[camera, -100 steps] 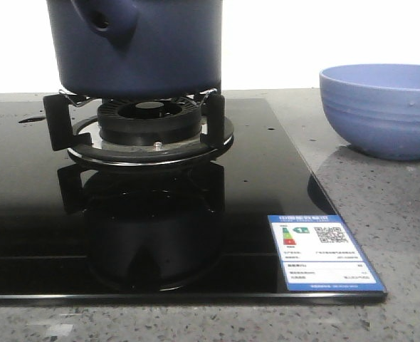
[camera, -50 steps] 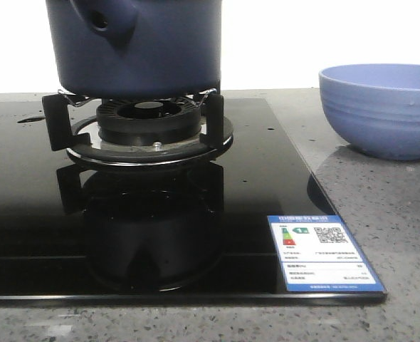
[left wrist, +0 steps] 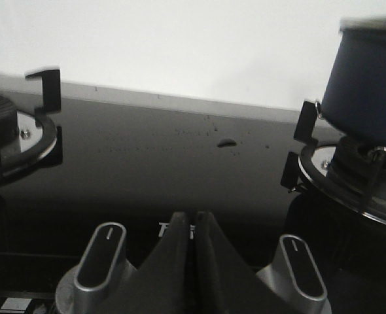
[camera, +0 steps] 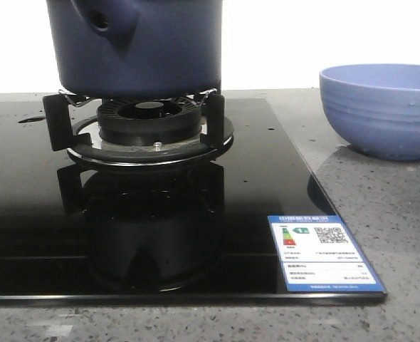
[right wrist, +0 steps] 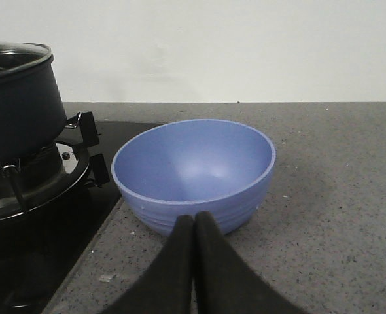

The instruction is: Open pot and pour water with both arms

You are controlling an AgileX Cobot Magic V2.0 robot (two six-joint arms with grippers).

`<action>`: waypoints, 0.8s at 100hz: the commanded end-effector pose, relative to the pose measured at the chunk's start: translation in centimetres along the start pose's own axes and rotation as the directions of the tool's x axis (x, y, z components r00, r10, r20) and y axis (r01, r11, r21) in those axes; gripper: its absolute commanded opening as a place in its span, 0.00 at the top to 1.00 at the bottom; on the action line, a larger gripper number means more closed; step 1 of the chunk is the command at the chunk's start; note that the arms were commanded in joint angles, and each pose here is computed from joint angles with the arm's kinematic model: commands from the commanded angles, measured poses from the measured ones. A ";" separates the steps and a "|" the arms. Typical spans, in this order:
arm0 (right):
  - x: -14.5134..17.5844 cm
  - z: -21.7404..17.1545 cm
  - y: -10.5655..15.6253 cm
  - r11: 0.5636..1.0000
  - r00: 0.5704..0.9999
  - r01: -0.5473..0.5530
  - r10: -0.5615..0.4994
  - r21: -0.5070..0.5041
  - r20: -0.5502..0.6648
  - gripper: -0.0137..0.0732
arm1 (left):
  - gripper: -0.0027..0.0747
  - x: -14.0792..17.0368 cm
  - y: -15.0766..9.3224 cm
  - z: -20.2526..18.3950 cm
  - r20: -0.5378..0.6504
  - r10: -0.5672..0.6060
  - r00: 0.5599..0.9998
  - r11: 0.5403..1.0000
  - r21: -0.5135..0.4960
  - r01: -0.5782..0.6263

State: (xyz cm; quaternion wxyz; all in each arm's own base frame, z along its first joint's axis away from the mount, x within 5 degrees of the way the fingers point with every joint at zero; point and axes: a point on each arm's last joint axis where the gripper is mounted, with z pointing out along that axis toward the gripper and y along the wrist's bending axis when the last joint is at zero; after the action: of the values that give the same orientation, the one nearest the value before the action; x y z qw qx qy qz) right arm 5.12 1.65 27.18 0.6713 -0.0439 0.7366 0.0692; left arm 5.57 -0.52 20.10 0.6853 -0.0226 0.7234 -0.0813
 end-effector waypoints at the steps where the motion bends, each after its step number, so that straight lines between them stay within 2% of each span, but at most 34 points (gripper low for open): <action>1: -1.3 -0.2 -0.2 1.000 0.997 -0.003 0.001 0.030 0.078 0.91 | 0.99 0.4 0.1 0.0 0.064 0.011 0.998 1.000 0.011 -0.012; 80: -1.3 -0.2 -0.2 1.000 0.997 -0.003 0.001 0.030 0.078 0.91 | 0.99 0.3 0.1 0.0 0.071 0.027 0.997 1.000 0.009 -0.028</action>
State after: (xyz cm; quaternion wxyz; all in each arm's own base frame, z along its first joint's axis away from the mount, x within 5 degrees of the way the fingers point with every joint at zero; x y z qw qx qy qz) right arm 5.12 1.65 27.18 0.6713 -0.0439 0.7366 0.0692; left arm 5.57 -0.47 20.08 0.6861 -0.0103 0.7245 -0.0659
